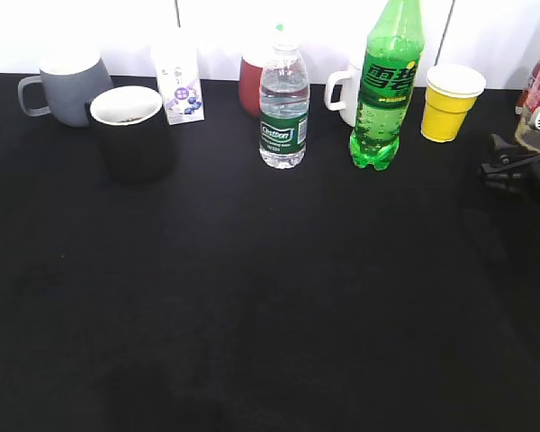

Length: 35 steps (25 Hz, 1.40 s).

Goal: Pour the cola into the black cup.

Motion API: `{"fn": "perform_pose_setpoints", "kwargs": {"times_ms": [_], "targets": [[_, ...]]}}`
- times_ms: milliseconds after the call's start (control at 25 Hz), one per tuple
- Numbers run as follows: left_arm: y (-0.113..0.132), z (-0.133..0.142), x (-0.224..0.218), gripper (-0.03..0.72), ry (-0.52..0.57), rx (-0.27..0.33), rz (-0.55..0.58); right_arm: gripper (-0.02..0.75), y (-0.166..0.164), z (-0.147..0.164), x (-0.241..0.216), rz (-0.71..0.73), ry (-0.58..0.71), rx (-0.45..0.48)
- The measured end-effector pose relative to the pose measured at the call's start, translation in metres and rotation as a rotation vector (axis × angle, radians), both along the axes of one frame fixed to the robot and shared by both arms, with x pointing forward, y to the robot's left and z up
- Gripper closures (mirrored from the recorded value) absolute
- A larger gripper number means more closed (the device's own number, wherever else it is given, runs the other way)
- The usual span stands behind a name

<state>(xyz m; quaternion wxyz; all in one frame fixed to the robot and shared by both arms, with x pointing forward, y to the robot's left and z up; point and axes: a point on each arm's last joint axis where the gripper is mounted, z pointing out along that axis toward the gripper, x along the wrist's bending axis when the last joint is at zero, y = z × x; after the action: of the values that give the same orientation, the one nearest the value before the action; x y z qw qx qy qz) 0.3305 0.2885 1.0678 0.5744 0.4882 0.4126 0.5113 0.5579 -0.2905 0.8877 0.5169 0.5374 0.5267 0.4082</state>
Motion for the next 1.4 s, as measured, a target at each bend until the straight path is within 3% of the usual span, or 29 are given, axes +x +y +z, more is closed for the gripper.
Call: {"fn": "perform_pose_setpoints", "kwargs": {"times_ms": [400,640,760,880,960,1040,1080,1120,1160,1200,1280,1400], "targets": [[0.0,0.0,0.0,0.459,0.0,0.0,0.0,0.063,0.001,0.009,-0.011,0.018,-0.008,0.011],[0.0,0.0,0.0,0.459,0.0,0.001,0.0,0.092,-0.002,-0.005,-0.069,0.031,0.142,0.04],[0.002,-0.002,0.001,0.459,0.028,-0.032,0.014,0.127,0.001,0.029,-0.091,0.086,0.032,0.057],[0.004,-0.006,0.001,0.459,0.083,-0.04,0.042,0.155,0.004,0.087,-0.122,0.159,-0.23,0.126],[0.01,0.003,0.001,0.459,0.159,-0.052,0.104,0.155,0.005,0.124,-0.145,0.191,-0.302,0.175],[0.016,0.032,-0.005,0.459,0.208,-0.137,0.159,0.156,0.006,0.171,-0.16,0.217,-0.264,0.162],[0.019,0.046,-0.011,0.46,0.263,-0.176,0.192,0.158,0.006,0.197,-0.17,0.219,-0.176,0.123],[0.022,0.059,-0.021,0.46,0.327,-0.17,0.235,0.157,0.003,0.221,-0.188,0.21,-0.162,0.105],[0.025,0.069,-0.032,0.46,0.385,-0.124,0.267,0.157,0.001,0.239,-0.207,0.202,-0.186,0.11],[0.025,0.083,-0.047,0.46,0.373,-0.1,0.265,0.157,-0.002,0.253,-0.231,0.194,-0.201,0.108],[0.023,0.098,-0.084,0.46,0.298,-0.107,0.221,0.157,-0.005,0.249,-0.269,0.183,-0.114,0.139],[0.025,0.076,-0.143,0.46,0.297,-0.078,0.228,0.157,-0.009,0.219,-0.332,0.2,0.024,0.111]]}}
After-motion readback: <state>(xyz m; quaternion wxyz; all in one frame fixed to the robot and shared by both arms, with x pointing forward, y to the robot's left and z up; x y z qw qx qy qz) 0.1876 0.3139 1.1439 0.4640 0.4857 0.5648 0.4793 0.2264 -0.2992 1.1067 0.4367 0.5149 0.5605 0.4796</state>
